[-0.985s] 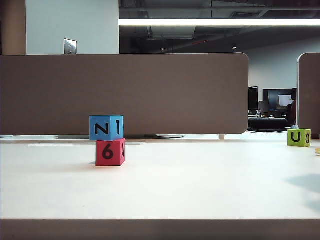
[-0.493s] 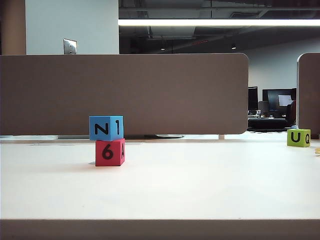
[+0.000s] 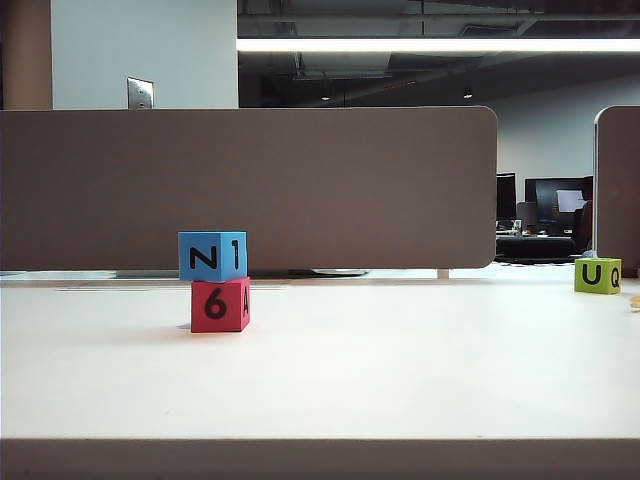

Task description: Stack the letter block on the right onto the letter block on the left.

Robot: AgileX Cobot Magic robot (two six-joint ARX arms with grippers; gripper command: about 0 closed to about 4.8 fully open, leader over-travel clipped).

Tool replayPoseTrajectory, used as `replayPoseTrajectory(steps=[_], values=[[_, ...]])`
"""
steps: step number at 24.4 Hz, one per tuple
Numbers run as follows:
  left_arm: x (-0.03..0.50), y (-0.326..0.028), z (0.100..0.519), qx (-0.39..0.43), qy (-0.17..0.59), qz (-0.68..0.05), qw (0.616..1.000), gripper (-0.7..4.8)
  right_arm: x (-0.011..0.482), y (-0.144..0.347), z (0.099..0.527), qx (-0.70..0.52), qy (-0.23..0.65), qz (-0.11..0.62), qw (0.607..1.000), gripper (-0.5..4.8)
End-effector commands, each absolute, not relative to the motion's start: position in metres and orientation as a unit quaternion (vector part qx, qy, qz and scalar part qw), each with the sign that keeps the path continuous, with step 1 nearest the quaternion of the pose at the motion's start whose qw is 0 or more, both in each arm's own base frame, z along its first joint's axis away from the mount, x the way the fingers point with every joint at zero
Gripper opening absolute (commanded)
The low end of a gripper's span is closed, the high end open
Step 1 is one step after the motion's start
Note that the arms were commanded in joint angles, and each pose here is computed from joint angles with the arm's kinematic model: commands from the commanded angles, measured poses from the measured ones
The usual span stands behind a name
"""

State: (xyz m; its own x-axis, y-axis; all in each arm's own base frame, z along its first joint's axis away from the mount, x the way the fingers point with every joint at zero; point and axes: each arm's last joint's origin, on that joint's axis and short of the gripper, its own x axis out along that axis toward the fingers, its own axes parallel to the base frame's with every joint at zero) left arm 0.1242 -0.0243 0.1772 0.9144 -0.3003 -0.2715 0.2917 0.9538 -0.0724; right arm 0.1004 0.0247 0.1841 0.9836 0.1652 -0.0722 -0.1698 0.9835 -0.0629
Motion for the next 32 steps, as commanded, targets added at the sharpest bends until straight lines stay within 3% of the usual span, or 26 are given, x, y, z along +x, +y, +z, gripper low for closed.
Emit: replayPoseTrajectory(steps=[1,11,21,32], values=[[0.125,-0.024,0.176,-0.018,0.095,-0.153,0.983,-0.06,0.097,0.024,0.18,-0.028,0.009,0.09,0.996,-0.08],[0.113,-0.023,0.153,-0.019,0.083,-0.156,0.984,-0.06,0.094,0.024,0.157,-0.016,0.034,0.093,0.995,-0.08],[0.102,-0.021,0.16,-0.019,0.041,-0.167,0.985,-0.06,0.094,0.024,0.156,-0.024,0.04,0.104,0.994,-0.08],[0.094,-0.021,0.156,-0.018,0.051,-0.179,0.982,-0.06,0.094,0.024,0.157,-0.023,0.034,0.092,0.995,-0.08]])
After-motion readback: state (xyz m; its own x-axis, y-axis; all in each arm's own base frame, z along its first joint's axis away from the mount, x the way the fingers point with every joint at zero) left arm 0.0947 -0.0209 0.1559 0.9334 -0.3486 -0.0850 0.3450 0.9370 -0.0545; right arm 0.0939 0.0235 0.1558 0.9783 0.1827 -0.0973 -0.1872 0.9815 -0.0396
